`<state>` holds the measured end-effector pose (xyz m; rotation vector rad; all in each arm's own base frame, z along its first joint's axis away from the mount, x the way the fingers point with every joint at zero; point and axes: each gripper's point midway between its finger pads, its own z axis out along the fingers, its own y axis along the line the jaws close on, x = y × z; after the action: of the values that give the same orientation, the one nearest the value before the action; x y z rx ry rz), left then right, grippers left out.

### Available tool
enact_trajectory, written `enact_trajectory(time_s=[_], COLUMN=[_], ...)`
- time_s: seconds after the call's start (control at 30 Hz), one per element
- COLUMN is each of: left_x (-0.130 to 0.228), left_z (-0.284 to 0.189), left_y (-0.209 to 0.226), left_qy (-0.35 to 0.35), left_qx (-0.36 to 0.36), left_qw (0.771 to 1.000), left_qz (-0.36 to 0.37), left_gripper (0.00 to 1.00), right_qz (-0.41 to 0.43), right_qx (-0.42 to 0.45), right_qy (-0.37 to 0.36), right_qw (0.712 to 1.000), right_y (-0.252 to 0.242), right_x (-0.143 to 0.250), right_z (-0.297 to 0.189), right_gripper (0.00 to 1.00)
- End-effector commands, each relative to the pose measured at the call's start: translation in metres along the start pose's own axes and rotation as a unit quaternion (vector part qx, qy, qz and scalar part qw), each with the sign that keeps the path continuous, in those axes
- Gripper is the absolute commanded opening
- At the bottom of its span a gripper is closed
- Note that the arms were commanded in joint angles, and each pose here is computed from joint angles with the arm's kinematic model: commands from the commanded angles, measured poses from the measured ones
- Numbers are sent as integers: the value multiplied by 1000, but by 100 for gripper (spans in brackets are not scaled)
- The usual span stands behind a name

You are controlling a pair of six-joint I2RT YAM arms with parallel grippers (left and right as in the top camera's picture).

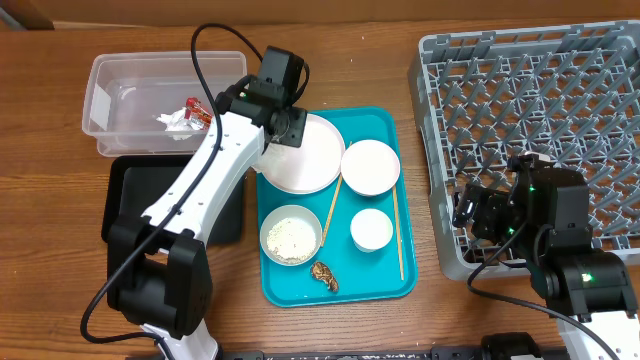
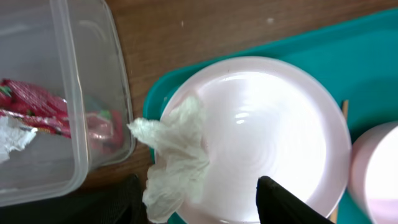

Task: Sort waste into correct bins and load items into the dishwasher
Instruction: 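Grasp the remaining tissue on the plate and drop it in the bin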

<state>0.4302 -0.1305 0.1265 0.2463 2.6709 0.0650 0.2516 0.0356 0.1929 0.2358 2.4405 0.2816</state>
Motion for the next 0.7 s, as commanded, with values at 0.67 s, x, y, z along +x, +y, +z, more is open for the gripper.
enact_trajectory(time_s=[0.67], left_x=[61], left_z=[89], left_y=[7], left_qy=[123], left_qx=[-42], left_qw=[991], left_qz=[35], left_gripper=[64], right_qz=[0], right_qx=[-5], right_qy=[-21], right_qw=[1000], right_y=[4], right_x=[-12], right_z=[-9], right_gripper=[100])
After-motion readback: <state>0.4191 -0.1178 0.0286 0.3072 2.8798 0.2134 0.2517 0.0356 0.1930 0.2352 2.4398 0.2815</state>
